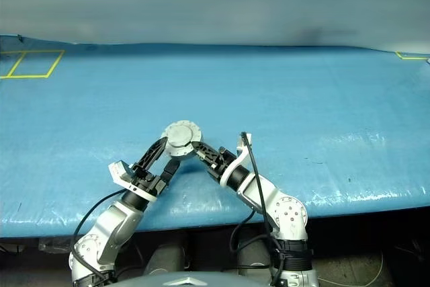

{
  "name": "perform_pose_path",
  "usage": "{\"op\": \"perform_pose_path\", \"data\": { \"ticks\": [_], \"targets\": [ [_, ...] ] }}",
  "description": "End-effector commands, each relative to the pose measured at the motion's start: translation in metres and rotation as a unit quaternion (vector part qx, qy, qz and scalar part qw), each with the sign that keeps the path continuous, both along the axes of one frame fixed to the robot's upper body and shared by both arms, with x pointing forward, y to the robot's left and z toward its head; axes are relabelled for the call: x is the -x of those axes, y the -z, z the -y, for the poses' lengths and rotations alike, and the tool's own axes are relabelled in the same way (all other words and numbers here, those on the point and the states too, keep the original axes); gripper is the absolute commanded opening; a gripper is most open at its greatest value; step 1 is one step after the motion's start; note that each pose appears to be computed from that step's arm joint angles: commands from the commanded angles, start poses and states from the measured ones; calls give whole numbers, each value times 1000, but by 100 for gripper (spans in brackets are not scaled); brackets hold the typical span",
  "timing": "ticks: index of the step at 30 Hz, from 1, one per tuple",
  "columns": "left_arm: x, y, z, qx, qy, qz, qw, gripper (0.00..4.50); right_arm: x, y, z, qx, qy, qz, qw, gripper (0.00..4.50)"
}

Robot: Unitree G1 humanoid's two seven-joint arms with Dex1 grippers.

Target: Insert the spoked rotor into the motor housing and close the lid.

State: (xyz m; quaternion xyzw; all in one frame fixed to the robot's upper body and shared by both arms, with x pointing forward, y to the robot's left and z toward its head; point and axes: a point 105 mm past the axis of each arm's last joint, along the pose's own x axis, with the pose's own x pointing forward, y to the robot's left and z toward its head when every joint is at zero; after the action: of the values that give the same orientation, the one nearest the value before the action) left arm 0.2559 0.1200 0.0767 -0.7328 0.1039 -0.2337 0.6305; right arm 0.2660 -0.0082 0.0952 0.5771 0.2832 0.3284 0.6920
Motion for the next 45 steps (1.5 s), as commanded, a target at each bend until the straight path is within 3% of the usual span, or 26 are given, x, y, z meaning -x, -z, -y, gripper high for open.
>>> {"op": "perform_pose_path", "data": {
  "ticks": [1, 7, 10, 14, 19, 27, 29, 30, 35, 40, 45],
  "targets": [
    [-2, -1, 7, 15, 2, 8, 1000, 444, 12, -32, -9, -44, -31, 48, 997, 115],
    [-4, 2, 10, 1, 5, 1, 1000, 444, 21, -32, -12, -41, -46, 46, 997, 115],
    [-4, 3, 10, -4, 5, -2, 1000, 392, 21, -29, -10, -38, -42, 43, 997, 115],
    [-3, 1, 9, -3, 4, 0, 1000, 256, 17, -29, -7, -34, -33, 47, 998, 115],
    [-3, 0, 5, -4, 2, 4, 1000, 245, 15, -30, -6, -11, -31, 75, 997, 115],
    [-19, 2, -10, -54, -47, -2, 997, 245, 15, -29, 6, 9, -11, 108, 994, 377],
    [-31, 0, -19, -69, -68, 2, 995, 245, 15, -19, 16, 97, -3, 159, 982, 443],
    [-38, -2, -22, -77, -75, 6, 994, 245, 16, -16, 20, 129, -3, 181, 975, 450],
    [-78, -9, -40, -118, -116, 5, 986, 245, 19, -9, 34, 207, 27, 248, 946, 450],
    [-123, -21, -51, -146, -144, 3, 979, 245, 16, -2, 45, 308, 75, 336, 887, 450],
    [-160, -28, -57, -166, -170, -11, 971, 245, 24, 12, 45, 382, 69, 408, 826, 450]
  ]
}}
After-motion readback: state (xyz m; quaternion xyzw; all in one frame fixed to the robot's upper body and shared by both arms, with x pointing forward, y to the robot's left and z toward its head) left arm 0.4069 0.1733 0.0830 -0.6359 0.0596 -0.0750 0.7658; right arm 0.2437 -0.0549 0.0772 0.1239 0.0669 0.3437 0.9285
